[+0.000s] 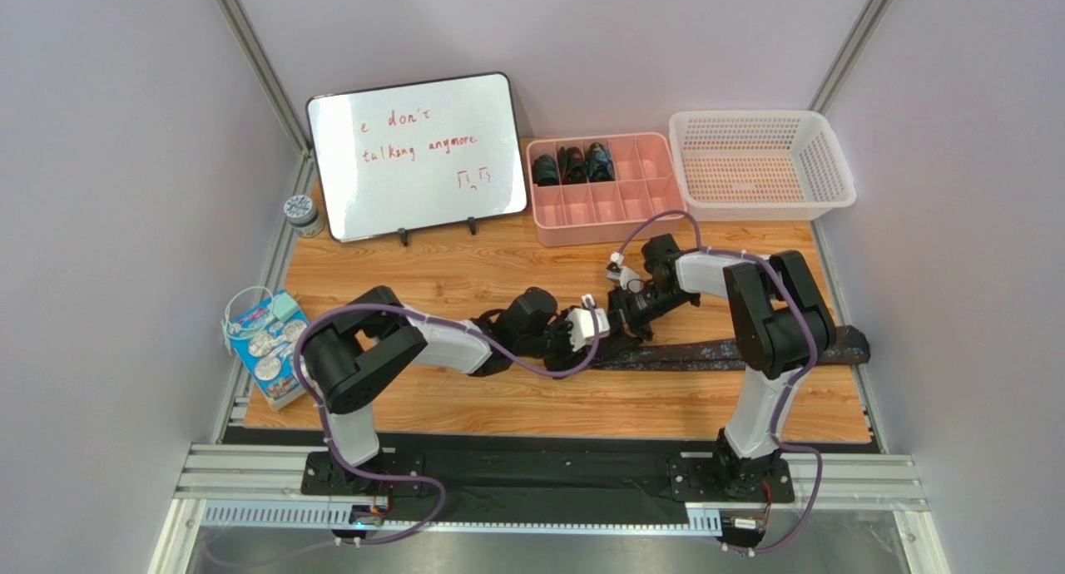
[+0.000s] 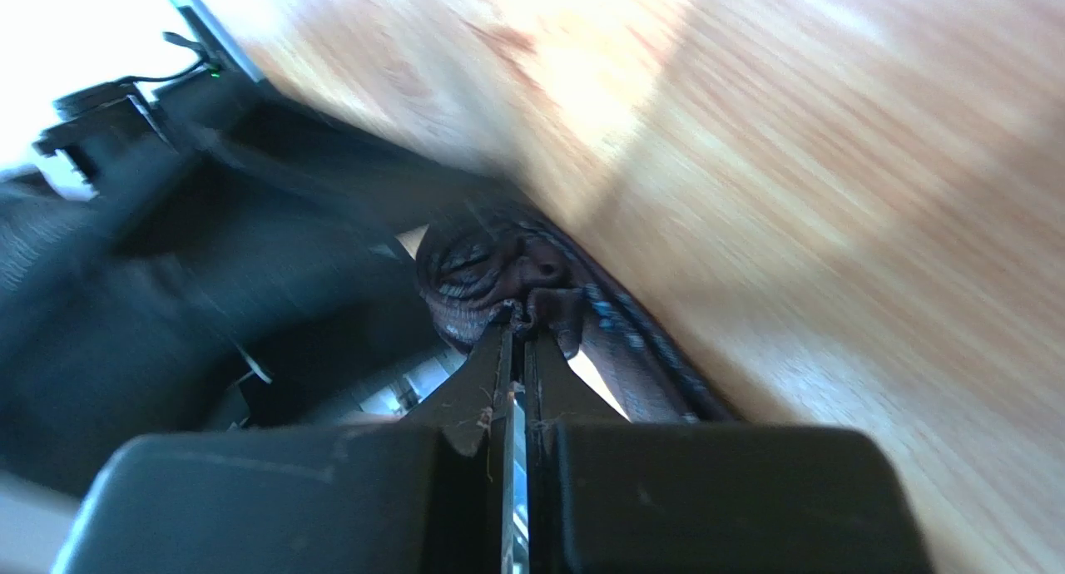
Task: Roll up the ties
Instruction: Roll the tie at the center of the board.
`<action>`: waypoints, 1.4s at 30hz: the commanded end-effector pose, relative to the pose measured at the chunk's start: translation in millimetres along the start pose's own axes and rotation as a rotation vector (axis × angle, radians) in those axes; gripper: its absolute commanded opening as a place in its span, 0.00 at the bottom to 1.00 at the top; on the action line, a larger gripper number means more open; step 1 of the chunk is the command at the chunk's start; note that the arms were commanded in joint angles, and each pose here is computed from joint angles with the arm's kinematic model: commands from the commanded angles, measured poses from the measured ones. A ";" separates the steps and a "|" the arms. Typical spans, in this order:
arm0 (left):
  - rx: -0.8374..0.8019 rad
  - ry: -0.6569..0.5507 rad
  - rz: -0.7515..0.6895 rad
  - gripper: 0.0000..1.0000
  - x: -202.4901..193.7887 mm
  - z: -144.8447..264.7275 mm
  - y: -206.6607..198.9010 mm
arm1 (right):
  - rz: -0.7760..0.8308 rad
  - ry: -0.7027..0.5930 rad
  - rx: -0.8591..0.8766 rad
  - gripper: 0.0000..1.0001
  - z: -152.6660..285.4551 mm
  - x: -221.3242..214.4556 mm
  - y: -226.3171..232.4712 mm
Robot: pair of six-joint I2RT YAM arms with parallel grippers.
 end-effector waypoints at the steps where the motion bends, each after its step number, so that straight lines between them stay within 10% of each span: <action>1: 0.006 0.059 0.162 0.70 -44.6 32.9 6.4 | 0.012 0.063 -0.200 0.00 -0.9 -11.9 -40.5; 17: -0.144 -0.199 0.077 0.87 -19.9 0.8 -7.7 | -0.058 0.171 -0.328 0.00 -8.2 -20.3 -72.0; 27: -0.126 -0.043 -0.034 0.23 -41.0 -7.1 -11.6 | -0.016 0.081 -0.233 0.07 -8.1 1.7 -58.3; 33: -0.053 0.152 -0.035 0.14 -49.9 7.3 -4.1 | 0.066 -0.064 -0.165 0.55 36.8 30.2 -17.8; 42: 0.072 0.326 0.023 0.18 -55.9 5.9 9.3 | 0.039 -0.092 -0.037 0.55 29.4 19.7 7.3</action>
Point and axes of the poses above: each gripper's point midway between its finger pads, its own z axis back along the fingers, its own y axis along the line the jaws close on, x = y × z, the point moved 3 cm from there along z, back along the fingers, and after that the axes turned 14 degrees about z, right-handed, at the moved point
